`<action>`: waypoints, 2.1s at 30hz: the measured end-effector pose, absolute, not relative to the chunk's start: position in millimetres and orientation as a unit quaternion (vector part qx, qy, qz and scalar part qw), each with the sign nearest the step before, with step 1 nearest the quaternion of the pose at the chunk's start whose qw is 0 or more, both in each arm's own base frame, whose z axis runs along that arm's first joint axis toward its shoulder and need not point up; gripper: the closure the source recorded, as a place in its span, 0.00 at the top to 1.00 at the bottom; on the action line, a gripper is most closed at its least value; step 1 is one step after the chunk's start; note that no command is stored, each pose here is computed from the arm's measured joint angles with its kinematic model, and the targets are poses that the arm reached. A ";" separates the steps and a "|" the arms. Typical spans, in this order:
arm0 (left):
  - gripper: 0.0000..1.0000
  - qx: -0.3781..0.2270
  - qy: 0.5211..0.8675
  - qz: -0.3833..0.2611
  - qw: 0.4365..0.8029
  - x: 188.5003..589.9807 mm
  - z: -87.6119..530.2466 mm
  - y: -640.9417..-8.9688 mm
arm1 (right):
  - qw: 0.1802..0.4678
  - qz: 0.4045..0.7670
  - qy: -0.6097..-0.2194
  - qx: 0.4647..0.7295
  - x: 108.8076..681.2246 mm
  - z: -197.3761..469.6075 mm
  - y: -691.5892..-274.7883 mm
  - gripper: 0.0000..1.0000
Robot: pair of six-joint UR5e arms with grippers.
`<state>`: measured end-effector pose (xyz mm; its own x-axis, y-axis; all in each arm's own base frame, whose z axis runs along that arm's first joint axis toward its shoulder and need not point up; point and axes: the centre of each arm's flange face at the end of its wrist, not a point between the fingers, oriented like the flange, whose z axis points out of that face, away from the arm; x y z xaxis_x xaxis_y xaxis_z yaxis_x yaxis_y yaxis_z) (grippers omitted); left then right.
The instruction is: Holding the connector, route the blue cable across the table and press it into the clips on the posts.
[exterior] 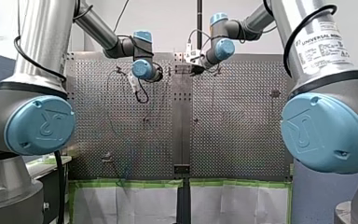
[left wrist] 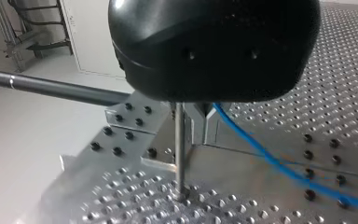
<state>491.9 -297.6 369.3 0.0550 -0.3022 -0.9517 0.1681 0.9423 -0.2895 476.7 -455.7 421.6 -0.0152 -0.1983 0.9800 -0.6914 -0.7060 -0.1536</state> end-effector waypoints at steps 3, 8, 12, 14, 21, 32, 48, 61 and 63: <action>0.00 -0.048 0.664 -0.169 0.727 499.3 369.6 -295.0 | 0.195 0.631 -0.330 0.674 475.0 418.8 -459.7 0.00; 0.00 -0.045 0.654 -0.181 0.733 508.1 378.3 -292.1 | 0.194 0.632 -0.329 0.674 472.0 417.6 -464.2 0.00; 0.00 -0.044 0.652 -0.182 0.734 509.9 380.3 -291.2 | 0.194 0.633 -0.324 0.676 471.6 418.1 -465.1 0.00; 0.00 -0.042 0.653 -0.181 0.734 509.1 380.9 -291.3 | 0.192 0.634 -0.320 0.677 472.1 418.4 -464.8 0.00; 0.00 -0.041 0.672 -0.150 0.724 499.4 378.8 -290.4 | 0.190 0.635 -0.314 0.679 472.7 419.0 -463.9 0.00; 0.00 -0.033 0.705 -0.111 0.700 478.9 365.5 -292.2 | 0.188 0.636 -0.312 0.681 474.9 420.6 -460.1 0.00; 0.00 -0.043 0.666 -0.150 0.729 480.1 395.4 -287.0 | 0.195 0.644 -0.310 0.671 467.8 437.1 -459.1 0.00; 0.00 -0.048 0.649 -0.181 0.737 512.8 383.4 -274.1 | 0.196 0.643 -0.317 0.669 463.4 433.6 -466.4 0.00; 0.00 -0.048 0.642 -0.187 0.742 518.3 387.3 -269.4 | 0.197 0.644 -0.317 0.668 462.8 434.0 -468.3 0.00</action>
<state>518.3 -269.4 387.3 0.1048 -0.3386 -0.9351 0.2149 0.9258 -0.3112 462.8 -468.3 434.0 -0.0294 -0.1703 0.9850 -0.6771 -0.7214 -0.1449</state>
